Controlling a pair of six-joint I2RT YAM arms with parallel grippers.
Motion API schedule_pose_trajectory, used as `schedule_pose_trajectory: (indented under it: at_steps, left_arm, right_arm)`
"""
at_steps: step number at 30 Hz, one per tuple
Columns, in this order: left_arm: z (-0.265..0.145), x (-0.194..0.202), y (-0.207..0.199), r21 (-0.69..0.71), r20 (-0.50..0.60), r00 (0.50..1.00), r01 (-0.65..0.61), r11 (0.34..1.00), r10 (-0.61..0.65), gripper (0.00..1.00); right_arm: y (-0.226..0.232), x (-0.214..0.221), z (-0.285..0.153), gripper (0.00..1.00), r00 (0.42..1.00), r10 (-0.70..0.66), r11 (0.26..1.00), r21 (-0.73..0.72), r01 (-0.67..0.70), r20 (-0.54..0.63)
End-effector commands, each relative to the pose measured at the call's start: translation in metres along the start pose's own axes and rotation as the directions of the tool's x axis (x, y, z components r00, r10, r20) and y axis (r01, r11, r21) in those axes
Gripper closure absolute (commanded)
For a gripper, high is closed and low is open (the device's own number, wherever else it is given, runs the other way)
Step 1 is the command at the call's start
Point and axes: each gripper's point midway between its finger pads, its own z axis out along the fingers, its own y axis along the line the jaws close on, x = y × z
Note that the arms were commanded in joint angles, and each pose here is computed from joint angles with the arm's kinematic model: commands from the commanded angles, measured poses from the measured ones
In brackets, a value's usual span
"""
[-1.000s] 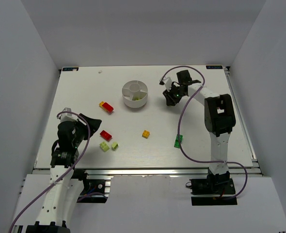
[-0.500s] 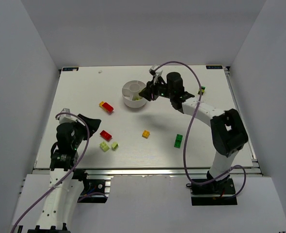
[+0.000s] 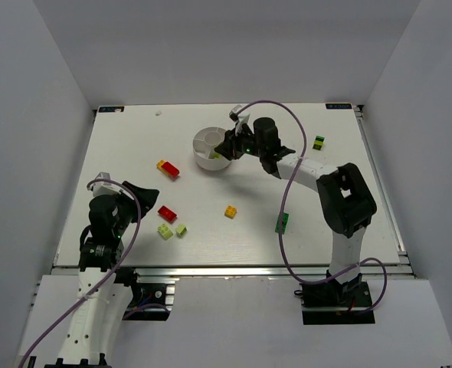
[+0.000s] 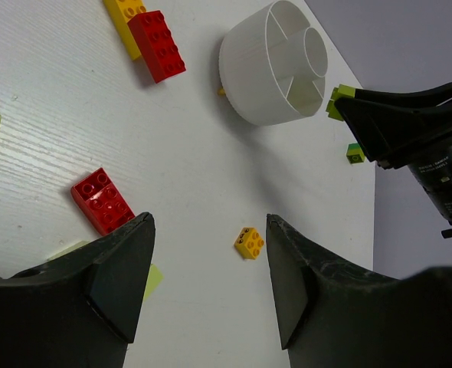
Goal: Sort the legos into containers by color
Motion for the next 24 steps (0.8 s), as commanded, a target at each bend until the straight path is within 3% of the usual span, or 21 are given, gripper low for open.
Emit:
schedule_pose_trajectory:
  at_steps: [1, 24]
  left_arm:
    - [-0.004, -0.011, -0.010, 0.015, 0.030, 1.000, -0.003, 1.000, 0.002, 0.30]
    - [-0.003, -0.012, -0.011, 0.016, 0.033, 0.999, -0.003, 1.000, 0.003, 0.30]
  right_arm:
    - [-0.005, -0.035, 0.008, 0.79, 0.992, -0.079, 0.997, 0.013, 0.078, 0.100]
    - [-0.011, -0.025, 0.015, 0.52, 0.991, -0.103, 0.995, 0.022, 0.102, 0.080]
